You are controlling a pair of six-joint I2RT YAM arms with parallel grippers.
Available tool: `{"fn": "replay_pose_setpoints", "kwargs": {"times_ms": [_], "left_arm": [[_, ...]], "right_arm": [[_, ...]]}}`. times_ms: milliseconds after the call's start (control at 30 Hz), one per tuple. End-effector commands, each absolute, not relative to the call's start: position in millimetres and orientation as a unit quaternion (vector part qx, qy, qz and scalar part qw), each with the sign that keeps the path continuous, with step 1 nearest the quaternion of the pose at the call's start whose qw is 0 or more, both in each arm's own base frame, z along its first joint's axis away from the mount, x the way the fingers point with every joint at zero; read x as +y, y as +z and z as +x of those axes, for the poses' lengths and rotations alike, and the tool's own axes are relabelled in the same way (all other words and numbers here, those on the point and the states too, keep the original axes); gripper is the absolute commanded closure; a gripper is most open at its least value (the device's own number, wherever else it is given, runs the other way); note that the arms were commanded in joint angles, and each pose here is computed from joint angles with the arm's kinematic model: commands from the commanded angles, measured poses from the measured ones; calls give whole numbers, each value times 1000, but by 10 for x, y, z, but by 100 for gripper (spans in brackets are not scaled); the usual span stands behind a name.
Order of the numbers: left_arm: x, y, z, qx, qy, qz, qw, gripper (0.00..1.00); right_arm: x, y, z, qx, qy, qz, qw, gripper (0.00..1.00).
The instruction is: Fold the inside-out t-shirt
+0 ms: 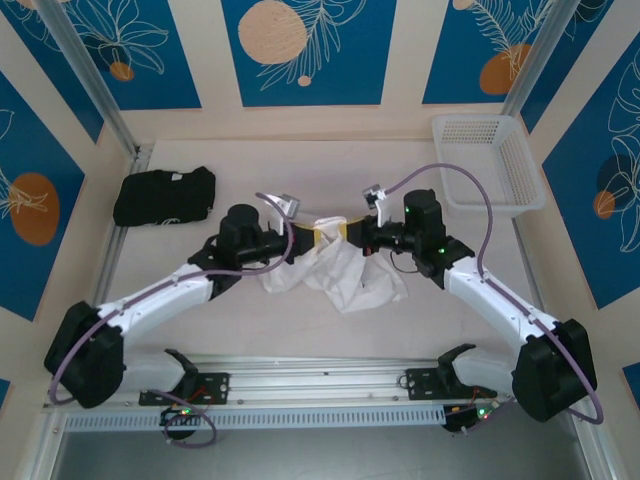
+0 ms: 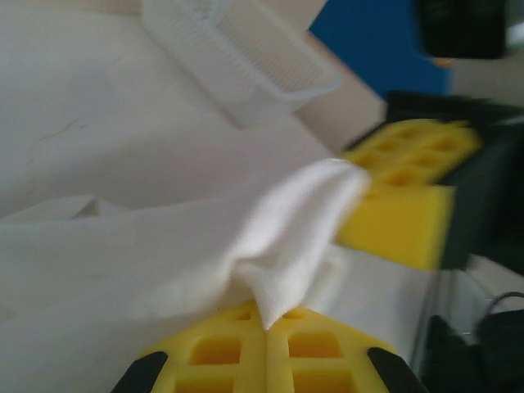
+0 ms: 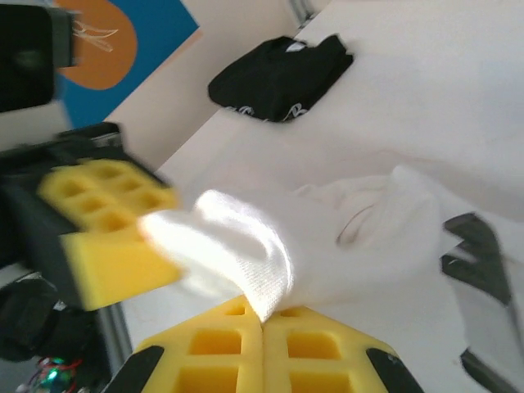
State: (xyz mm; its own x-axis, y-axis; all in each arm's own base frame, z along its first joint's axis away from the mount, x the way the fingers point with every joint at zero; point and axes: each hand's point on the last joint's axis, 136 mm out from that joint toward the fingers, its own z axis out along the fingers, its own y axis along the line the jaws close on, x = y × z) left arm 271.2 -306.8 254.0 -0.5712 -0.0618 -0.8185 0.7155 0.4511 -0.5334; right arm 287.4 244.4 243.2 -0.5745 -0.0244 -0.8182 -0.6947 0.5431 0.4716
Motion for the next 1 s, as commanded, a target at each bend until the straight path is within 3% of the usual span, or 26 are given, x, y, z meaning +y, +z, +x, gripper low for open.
{"fn": "replay_pose_setpoints", "kwargs": {"times_ms": [0, 167, 267, 400, 533, 733, 967], "left_arm": [[-3031, 3051, 2465, 697, -540, 222, 415, 100], [-2915, 3372, 2437, 677, -545, 201, 451, 100], [-2862, 3454, 2523, 676, -540, 175, 469, 100], [-2840, 3496, 2602, 681, -532, 156, 478, 100], [-2816, 3495, 2639, 688, -515, 156, 486, 100], [-2769, 3483, 2619, 693, -499, 163, 494, 100], [-2745, 3506, 2597, 693, -494, 167, 497, 100]], "right_arm": [[2420, 2656, 3056, 783, 359, -242, 447, 96], [2332, 2510, 3376, 844, 266, -194, 424, 87], [2169, 2466, 3431, 868, 221, -158, 415, 74], [1974, 2608, 3198, 856, 213, -154, 444, 62], [2182, 2725, 2694, 811, 274, -234, 461, 54], [2616, 2705, 2206, 748, 347, -329, 460, 49], [2888, 2556, 2440, 751, 351, -328, 454, 50]]}}
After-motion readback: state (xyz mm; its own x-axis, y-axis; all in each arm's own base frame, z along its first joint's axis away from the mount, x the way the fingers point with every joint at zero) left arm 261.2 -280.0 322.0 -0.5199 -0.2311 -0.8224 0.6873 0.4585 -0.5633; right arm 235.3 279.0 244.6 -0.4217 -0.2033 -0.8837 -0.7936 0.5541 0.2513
